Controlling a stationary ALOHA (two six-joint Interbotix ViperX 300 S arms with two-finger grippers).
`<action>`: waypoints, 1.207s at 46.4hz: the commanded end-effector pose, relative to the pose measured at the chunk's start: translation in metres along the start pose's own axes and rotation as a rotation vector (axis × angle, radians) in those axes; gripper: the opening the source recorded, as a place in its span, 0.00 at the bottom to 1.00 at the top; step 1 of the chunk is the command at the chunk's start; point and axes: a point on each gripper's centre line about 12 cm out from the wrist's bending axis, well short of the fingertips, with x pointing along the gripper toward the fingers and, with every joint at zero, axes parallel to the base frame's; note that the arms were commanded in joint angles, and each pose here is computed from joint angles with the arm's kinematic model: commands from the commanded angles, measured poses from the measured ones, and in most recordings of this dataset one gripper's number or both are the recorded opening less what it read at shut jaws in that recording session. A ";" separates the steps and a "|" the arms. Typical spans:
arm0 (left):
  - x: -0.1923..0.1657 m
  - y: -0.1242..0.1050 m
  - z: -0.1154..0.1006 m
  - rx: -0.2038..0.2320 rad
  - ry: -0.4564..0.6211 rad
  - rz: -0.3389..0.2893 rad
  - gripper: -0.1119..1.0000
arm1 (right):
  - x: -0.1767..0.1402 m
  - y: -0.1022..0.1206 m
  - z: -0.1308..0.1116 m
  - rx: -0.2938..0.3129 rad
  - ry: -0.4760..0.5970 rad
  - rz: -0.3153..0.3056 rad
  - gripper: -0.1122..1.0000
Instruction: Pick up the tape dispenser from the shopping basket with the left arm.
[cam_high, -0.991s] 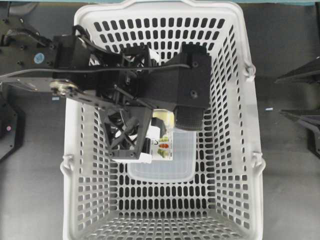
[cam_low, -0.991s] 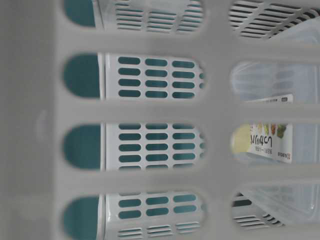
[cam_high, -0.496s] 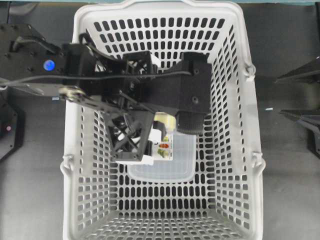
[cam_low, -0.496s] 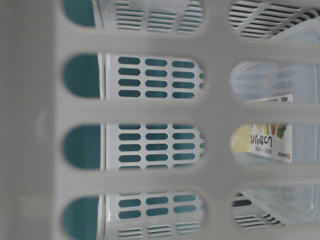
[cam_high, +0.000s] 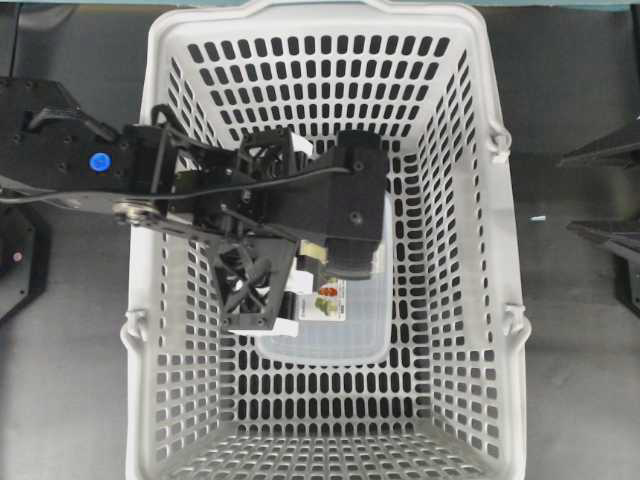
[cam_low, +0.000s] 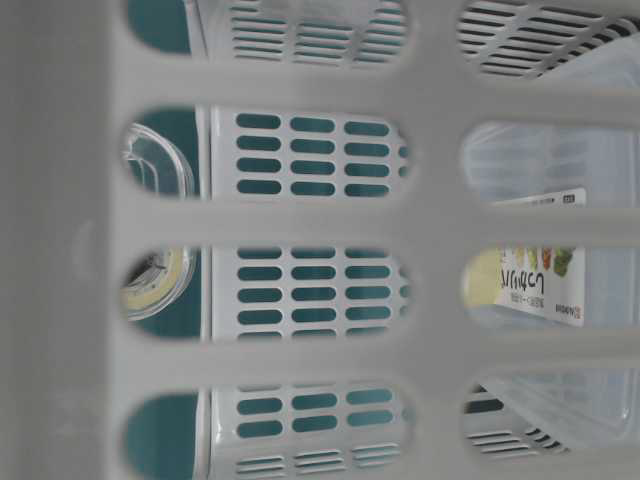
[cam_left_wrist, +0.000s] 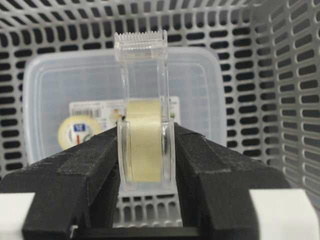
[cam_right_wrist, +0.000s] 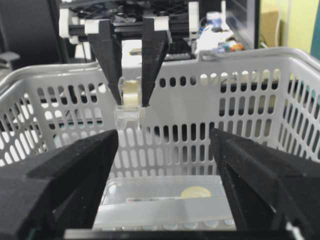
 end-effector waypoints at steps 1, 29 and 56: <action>-0.017 -0.002 0.005 0.005 -0.051 -0.003 0.36 | 0.001 0.000 0.002 0.005 -0.005 0.001 0.75; -0.010 -0.009 0.001 0.020 -0.039 -0.014 0.36 | 0.001 0.001 0.001 0.006 0.005 0.004 0.75; -0.003 -0.012 -0.004 0.026 -0.025 -0.017 0.36 | 0.001 0.003 -0.002 0.006 0.013 0.014 0.75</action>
